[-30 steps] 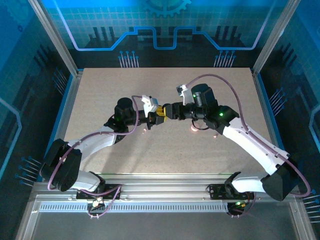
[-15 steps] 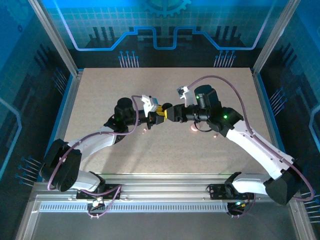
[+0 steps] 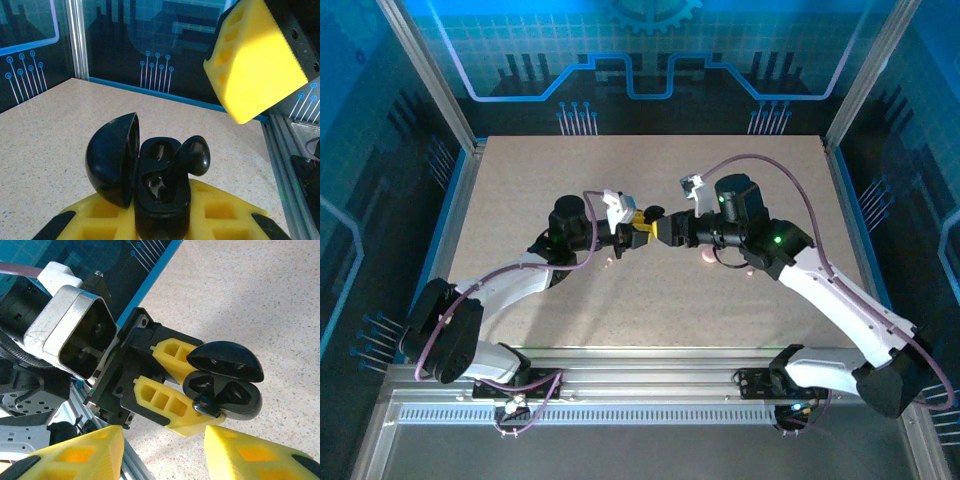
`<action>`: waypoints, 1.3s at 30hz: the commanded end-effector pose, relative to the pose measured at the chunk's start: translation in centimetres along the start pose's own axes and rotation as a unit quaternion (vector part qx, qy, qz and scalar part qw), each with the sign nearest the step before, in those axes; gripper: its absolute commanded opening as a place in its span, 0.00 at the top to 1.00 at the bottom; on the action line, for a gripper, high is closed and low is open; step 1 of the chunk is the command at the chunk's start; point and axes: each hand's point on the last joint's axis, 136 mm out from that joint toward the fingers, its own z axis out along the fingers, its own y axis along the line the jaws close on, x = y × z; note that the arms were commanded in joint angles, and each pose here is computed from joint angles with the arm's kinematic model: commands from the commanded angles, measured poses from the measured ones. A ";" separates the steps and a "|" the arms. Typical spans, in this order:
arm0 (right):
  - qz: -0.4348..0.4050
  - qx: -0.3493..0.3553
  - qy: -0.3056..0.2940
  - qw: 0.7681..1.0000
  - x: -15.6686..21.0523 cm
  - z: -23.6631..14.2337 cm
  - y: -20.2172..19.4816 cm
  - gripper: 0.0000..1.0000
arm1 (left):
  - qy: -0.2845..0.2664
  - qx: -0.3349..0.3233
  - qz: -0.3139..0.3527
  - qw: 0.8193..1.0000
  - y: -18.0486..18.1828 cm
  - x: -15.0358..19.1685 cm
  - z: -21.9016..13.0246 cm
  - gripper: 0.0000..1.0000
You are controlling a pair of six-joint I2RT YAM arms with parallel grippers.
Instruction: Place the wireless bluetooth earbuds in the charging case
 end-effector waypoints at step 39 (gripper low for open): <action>-0.020 -0.037 -0.002 0.999 -1.8 3.4 1.2 0.58 | -0.019 0.014 0.025 0.999 -0.8 -1.6 -0.1 0.81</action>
